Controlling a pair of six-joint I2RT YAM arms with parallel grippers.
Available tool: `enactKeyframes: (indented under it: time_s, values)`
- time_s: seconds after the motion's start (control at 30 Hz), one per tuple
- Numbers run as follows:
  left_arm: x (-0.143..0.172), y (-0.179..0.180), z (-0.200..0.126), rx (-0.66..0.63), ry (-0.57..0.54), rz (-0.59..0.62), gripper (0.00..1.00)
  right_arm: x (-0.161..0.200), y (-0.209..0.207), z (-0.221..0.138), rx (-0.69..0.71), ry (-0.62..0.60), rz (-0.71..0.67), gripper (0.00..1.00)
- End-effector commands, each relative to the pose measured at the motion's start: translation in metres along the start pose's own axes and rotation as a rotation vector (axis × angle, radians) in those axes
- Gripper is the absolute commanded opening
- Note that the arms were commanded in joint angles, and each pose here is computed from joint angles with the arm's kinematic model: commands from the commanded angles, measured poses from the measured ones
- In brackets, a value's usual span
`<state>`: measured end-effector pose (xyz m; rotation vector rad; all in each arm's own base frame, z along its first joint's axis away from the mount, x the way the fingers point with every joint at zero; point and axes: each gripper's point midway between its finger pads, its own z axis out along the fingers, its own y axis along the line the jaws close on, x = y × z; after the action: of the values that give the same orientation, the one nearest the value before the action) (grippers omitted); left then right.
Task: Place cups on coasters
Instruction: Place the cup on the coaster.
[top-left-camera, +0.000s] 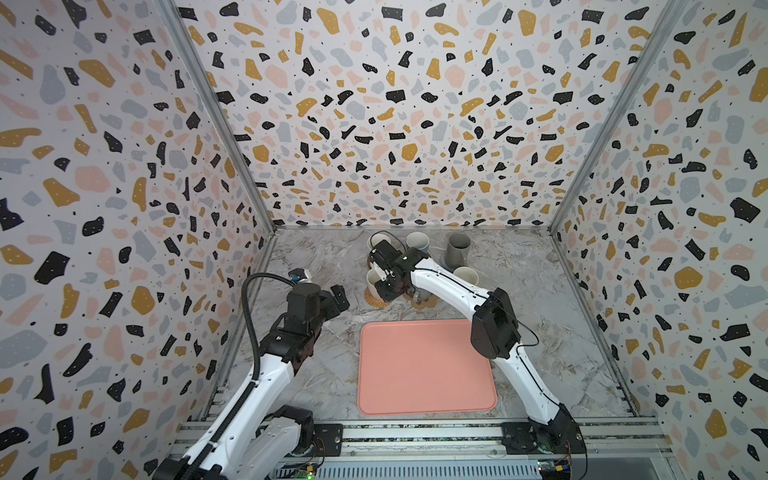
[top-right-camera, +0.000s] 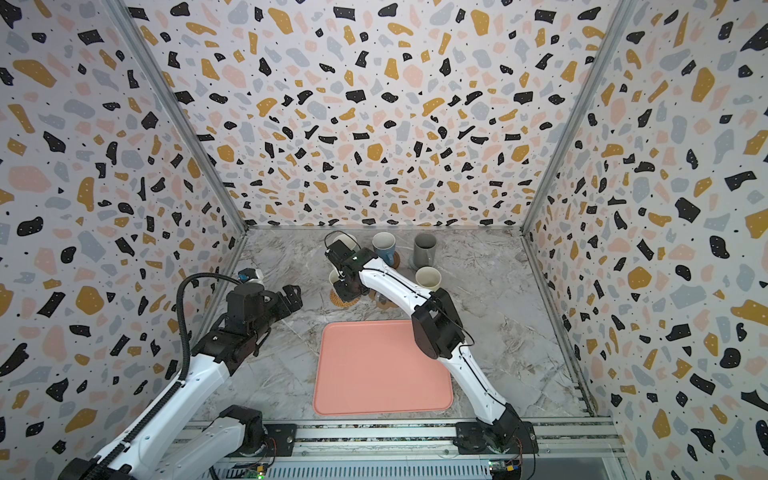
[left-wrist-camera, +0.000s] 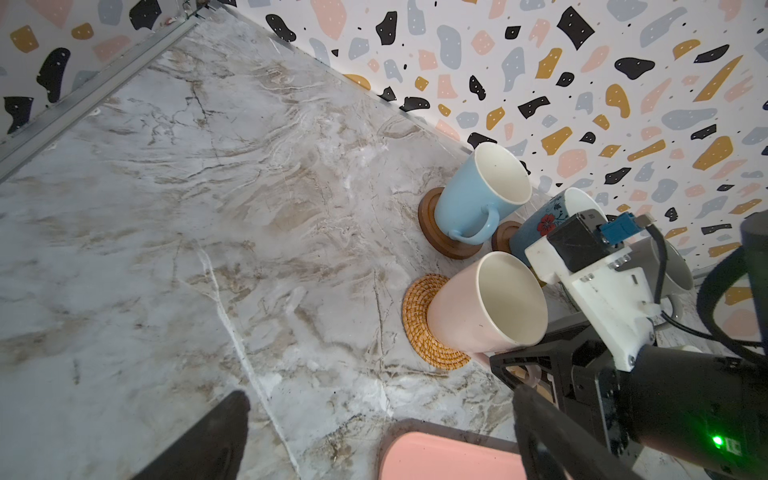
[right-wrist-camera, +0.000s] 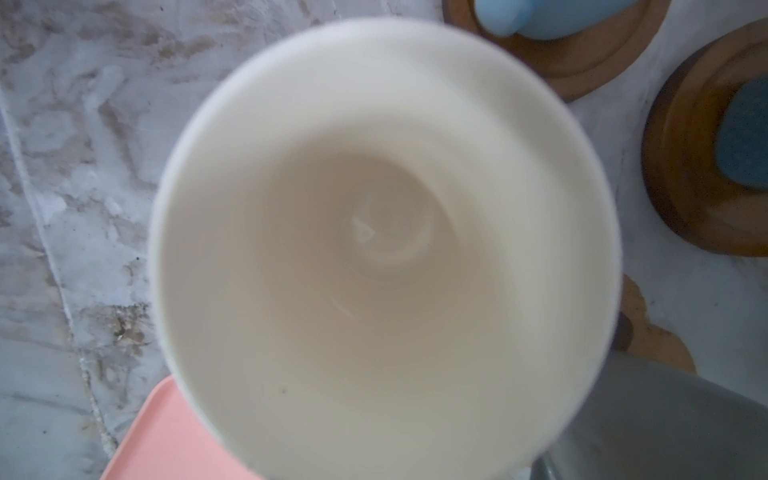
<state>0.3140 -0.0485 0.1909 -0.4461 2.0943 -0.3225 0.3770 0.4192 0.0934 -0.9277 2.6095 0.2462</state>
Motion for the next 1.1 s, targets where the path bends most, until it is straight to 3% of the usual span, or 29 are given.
enactKeyframes:
  time_s: [0.0,0.67,1.07]
  values:
    - [-0.007,0.002,-0.003,-0.008,-0.024,-0.004,0.99,-0.020,-0.003,-0.037,0.012,-0.079,0.009,0.33]
    - [-0.013,0.003,-0.006,-0.021,-0.046,-0.019,1.00,-0.022,-0.016,-0.090,0.066,-0.140,0.003,0.53]
    - [-0.027,0.003,-0.014,-0.034,-0.095,-0.027,0.99,-0.029,-0.033,-0.161,0.083,-0.279,0.043,0.62]
